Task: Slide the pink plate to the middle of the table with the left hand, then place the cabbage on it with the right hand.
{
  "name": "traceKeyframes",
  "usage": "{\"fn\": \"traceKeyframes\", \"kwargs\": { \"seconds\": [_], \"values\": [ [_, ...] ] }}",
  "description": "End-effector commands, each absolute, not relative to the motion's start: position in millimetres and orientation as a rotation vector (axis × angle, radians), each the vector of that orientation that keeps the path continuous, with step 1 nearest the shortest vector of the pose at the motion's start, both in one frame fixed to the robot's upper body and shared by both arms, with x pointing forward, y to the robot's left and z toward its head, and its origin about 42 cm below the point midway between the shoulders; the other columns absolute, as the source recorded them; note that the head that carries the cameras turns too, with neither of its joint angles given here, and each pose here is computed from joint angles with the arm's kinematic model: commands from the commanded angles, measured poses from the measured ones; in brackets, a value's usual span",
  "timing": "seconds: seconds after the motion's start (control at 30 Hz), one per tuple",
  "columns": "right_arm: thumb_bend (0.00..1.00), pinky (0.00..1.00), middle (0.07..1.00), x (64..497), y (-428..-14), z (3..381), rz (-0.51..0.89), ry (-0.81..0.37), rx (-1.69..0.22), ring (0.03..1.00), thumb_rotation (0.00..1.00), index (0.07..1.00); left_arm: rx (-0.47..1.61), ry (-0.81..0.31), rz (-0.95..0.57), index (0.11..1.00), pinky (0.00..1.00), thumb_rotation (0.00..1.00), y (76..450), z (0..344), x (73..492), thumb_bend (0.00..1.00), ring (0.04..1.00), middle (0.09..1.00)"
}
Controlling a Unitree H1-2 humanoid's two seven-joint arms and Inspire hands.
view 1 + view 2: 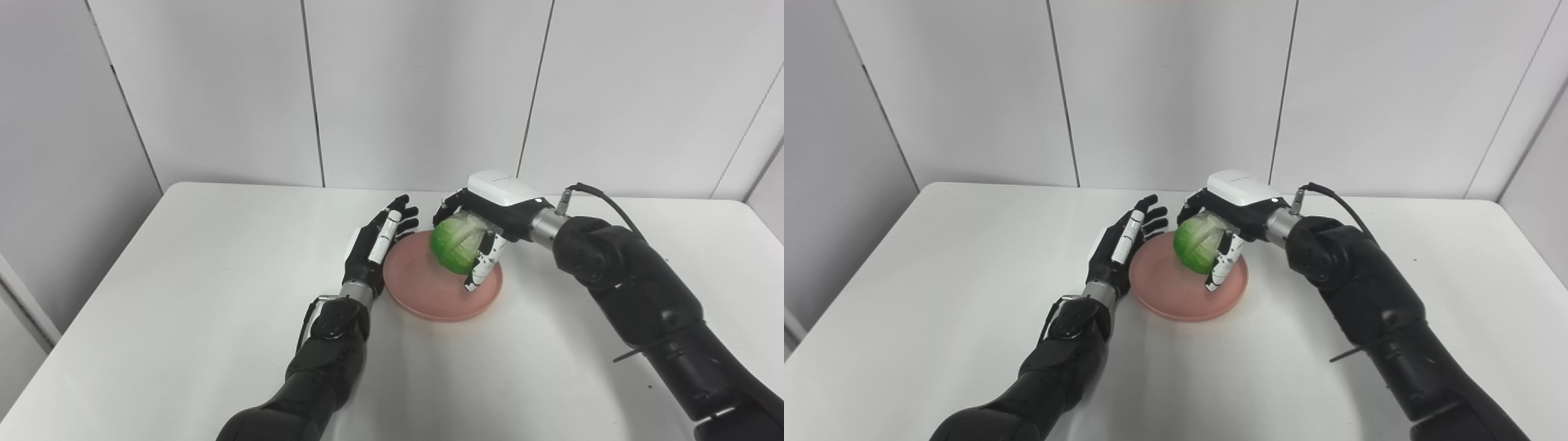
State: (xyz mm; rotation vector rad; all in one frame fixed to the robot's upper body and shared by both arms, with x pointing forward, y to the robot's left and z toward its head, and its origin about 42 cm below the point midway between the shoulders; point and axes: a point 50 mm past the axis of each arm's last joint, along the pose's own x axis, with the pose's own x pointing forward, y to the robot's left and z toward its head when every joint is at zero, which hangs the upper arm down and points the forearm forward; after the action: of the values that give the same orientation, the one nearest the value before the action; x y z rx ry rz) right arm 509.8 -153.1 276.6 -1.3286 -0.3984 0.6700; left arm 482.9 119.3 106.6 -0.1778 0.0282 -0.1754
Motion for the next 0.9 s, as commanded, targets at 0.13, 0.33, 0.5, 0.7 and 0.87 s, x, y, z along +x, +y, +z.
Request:
{"fn": "traceKeyframes", "kwargs": {
  "seconds": [0.13,0.33,0.5,0.7,0.87],
  "values": [
    [0.51,0.44,0.544,516.3,-137.1,297.0,0.586,-0.565,-1.352,0.452,0.00,0.458,-0.181,0.272,-0.140,0.821,0.78,0.80,121.4,41.6,441.0,0.70,0.806,0.810],
    [0.52,0.36,0.478,517.2,-142.5,273.9,0.552,-0.599,-1.393,0.419,0.00,0.507,-0.173,0.271,-0.141,0.820,0.78,0.81,121.8,42.0,441.5,0.71,0.809,0.806],
    [0.52,0.37,0.492,518.1,-145.9,267.9,0.526,-0.638,-1.380,0.418,0.00,0.511,-0.168,0.271,-0.142,0.821,0.78,0.80,121.5,43.4,442.9,0.72,0.806,0.803],
    [0.52,0.35,0.497,517.1,-143.7,270.0,0.522,-0.587,-1.395,0.406,0.00,0.536,-0.166,0.274,-0.155,0.820,0.78,0.81,119.0,44.7,443.9,0.72,0.810,0.809],
    [0.98,0.52,0.709,514.2,-144.6,273.5,0.539,-0.487,-1.412,0.640,0.40,0.708,-0.167,0.272,-0.160,0.828,0.78,0.81,116.6,44.7,443.1,0.71,0.819,0.815]
  ]
}}
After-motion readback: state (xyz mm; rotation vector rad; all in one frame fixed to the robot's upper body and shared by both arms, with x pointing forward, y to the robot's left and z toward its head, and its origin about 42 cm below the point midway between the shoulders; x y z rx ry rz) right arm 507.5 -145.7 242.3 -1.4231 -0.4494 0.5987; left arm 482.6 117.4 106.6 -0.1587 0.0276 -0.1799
